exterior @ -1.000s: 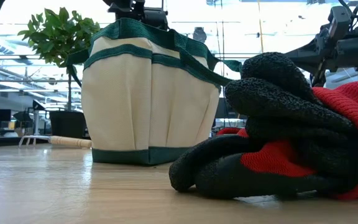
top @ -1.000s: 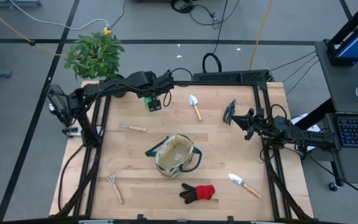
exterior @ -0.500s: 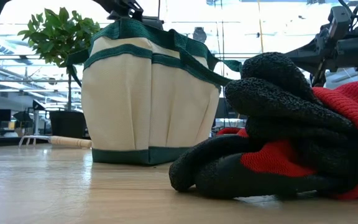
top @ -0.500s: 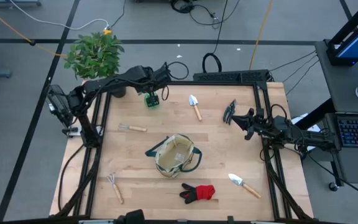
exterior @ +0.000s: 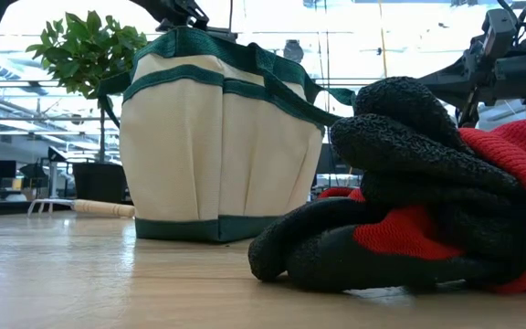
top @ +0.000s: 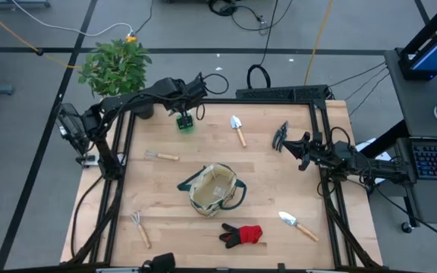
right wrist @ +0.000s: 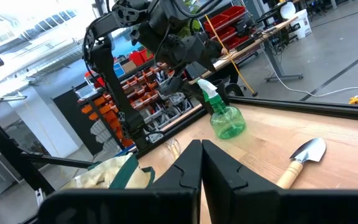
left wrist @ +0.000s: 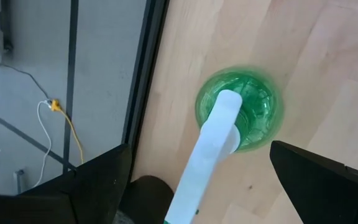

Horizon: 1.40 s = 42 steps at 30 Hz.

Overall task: Pick & Place Garden tools in Gardening bag
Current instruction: Put the spray bottle into the gardening bag

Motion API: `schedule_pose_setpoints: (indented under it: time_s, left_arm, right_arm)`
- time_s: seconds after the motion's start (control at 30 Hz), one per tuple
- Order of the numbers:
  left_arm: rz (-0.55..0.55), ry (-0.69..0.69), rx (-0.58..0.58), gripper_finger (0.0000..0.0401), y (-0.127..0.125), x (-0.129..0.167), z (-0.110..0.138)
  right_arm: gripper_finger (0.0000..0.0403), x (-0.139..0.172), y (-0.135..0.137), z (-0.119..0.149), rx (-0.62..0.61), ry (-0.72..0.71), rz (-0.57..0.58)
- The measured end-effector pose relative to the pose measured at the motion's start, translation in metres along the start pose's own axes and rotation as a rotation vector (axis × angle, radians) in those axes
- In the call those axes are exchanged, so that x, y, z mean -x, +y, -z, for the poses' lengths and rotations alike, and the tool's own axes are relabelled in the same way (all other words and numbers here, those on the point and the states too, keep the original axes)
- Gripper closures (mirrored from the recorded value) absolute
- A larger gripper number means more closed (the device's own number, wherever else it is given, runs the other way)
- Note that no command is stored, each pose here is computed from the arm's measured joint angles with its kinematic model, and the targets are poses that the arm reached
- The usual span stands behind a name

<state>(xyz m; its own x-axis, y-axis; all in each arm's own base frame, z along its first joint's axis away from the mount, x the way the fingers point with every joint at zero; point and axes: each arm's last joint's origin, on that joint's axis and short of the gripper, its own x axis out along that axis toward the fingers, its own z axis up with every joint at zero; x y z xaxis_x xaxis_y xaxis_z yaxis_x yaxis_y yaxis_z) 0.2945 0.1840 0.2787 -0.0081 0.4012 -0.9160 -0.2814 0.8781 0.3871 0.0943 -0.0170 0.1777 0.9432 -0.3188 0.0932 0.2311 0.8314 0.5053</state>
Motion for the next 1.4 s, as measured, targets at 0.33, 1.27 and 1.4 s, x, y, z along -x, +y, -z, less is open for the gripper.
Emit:
schedule_pose_setpoints:
  time_s: [0.33,1.27,1.4]
  left_arm:
    - [0.02,0.077,-0.031,0.0011,-0.001,-0.018,0.011]
    - [-0.007,0.027,-0.058,0.0209,-0.002,-0.033,0.009]
    - [-0.008,0.025,-0.054,0.0275,-0.002,-0.032,0.009]
  right_arm:
    - [0.0403,0.0,0.0,0.0,0.0,0.0,0.0]
    - [0.0403,0.0,0.0,0.0,0.0,-0.001,0.003]
    - [0.0403,0.0,0.0,0.0,0.0,-0.002,0.003]
